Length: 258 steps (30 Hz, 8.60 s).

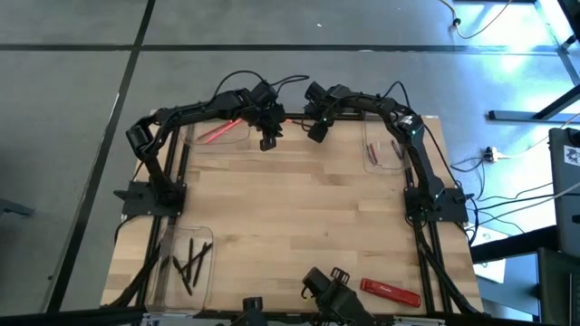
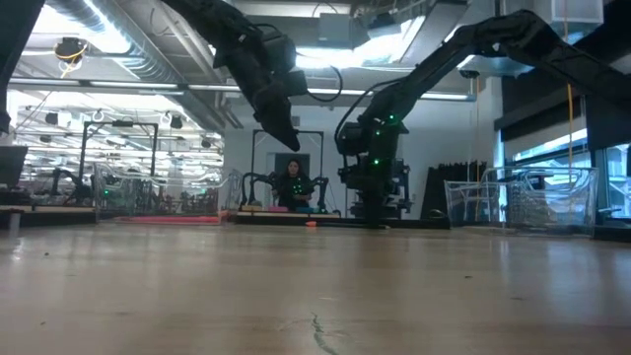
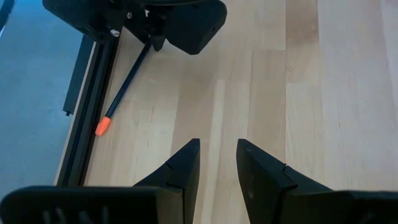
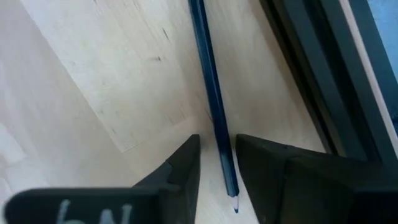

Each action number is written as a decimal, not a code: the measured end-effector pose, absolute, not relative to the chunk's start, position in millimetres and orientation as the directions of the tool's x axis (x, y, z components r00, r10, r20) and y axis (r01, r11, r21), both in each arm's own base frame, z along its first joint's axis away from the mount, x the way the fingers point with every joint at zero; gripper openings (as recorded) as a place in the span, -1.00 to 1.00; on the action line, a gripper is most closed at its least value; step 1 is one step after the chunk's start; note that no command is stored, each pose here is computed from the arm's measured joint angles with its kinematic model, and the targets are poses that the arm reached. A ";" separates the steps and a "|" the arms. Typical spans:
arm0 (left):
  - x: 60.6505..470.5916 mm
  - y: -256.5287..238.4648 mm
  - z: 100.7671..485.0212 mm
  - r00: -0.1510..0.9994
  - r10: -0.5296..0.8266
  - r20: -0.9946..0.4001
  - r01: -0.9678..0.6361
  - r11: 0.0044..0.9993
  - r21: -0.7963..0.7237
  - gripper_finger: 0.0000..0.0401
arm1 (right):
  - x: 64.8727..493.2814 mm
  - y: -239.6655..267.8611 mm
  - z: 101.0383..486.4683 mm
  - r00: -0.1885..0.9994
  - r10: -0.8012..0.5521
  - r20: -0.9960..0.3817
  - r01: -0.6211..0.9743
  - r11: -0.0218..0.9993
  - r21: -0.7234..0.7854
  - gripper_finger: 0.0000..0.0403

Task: Sort crayons/erasers/pens/pencils in bins
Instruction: Put the blue pencil into the top left transparent bin, then return to Home Position

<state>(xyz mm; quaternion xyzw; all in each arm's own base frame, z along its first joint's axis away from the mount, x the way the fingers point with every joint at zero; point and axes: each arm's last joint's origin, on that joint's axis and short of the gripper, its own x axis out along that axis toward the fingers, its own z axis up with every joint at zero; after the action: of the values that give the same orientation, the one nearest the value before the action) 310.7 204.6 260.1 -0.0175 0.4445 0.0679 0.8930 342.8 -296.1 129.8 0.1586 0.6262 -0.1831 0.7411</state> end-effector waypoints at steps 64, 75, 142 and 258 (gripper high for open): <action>300.9 201.2 219.6 0.516 0.167 -0.840 -0.049 0.985 0.166 -0.52 | 376.4 -201.6 204.0 0.209 -0.031 -0.978 0.305 0.952 0.035 -0.97; 316.8 211.2 198.0 0.582 0.132 -0.802 -0.023 0.989 0.146 -0.52 | 362.4 -189.2 261.8 0.335 -0.096 -0.938 0.329 0.944 0.021 -0.97; 317.7 243.9 136.5 0.443 0.127 -0.888 -0.118 0.990 0.083 -0.99 | 341.0 -144.4 351.9 0.474 -0.198 -0.858 0.319 0.947 -0.043 -0.97; 71.7 39.6 284.3 0.870 0.493 0.028 -0.478 0.854 -0.204 -1.00 | 28.0 -5.5 357.6 0.980 -0.194 0.048 0.185 0.971 0.148 -0.98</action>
<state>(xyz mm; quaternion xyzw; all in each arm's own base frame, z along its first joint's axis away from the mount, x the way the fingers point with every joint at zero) 71.7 39.6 284.3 -0.0956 -0.0397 0.2523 0.9621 28.0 -5.5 357.6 0.0717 -0.0311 -0.0954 0.9924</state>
